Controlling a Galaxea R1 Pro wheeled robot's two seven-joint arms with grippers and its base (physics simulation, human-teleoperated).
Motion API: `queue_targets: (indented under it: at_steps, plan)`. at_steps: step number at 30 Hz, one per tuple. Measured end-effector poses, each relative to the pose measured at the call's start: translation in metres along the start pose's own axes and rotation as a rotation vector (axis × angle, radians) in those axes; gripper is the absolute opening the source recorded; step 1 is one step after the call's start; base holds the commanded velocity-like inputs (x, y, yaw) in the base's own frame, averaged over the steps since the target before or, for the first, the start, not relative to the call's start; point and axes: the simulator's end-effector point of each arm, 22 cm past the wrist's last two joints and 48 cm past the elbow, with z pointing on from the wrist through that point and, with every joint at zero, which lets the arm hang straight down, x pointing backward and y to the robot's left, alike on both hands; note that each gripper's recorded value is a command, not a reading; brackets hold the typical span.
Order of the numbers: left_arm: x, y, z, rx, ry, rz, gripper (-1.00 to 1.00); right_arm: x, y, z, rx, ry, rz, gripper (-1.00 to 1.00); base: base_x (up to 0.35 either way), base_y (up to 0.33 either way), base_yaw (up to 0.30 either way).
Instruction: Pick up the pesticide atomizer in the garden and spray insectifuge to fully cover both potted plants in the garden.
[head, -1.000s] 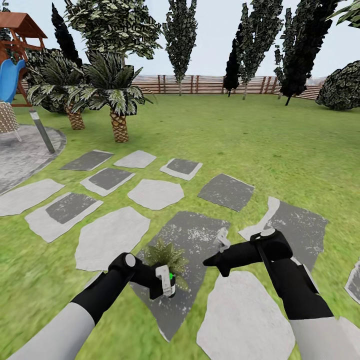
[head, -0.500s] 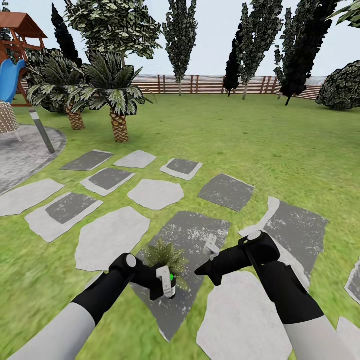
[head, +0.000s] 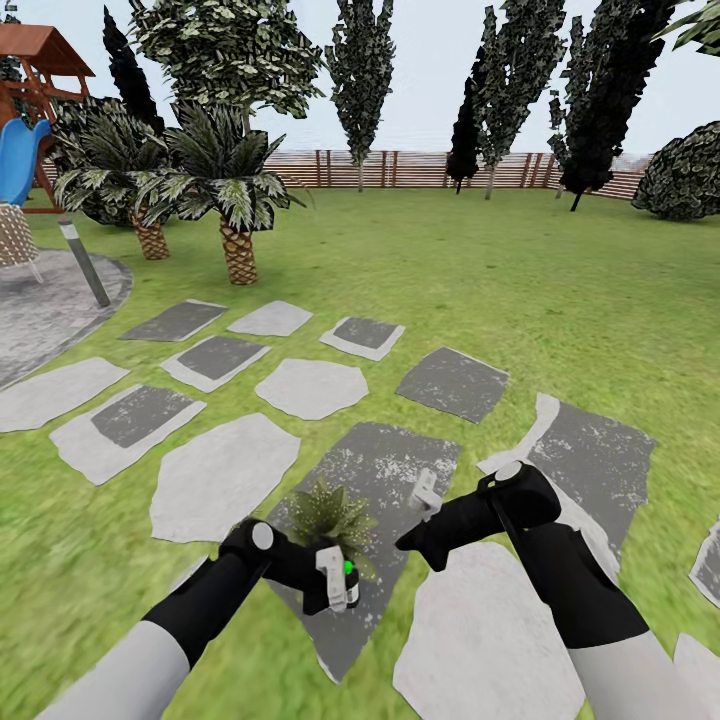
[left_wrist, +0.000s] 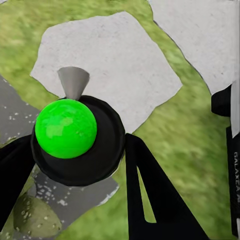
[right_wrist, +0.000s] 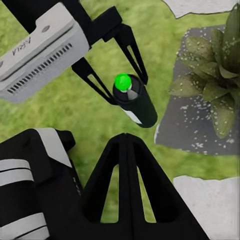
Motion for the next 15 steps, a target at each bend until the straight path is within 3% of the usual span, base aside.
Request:
queue_targets:
  at_steps: [15]
  plan:
    - [-0.049,-0.022,0.024,0.045,-0.063,0.040,-1.00,0.001,-0.002,-0.001,0.005,0.003,0.001,-1.00,0.000,0.000,0.000]
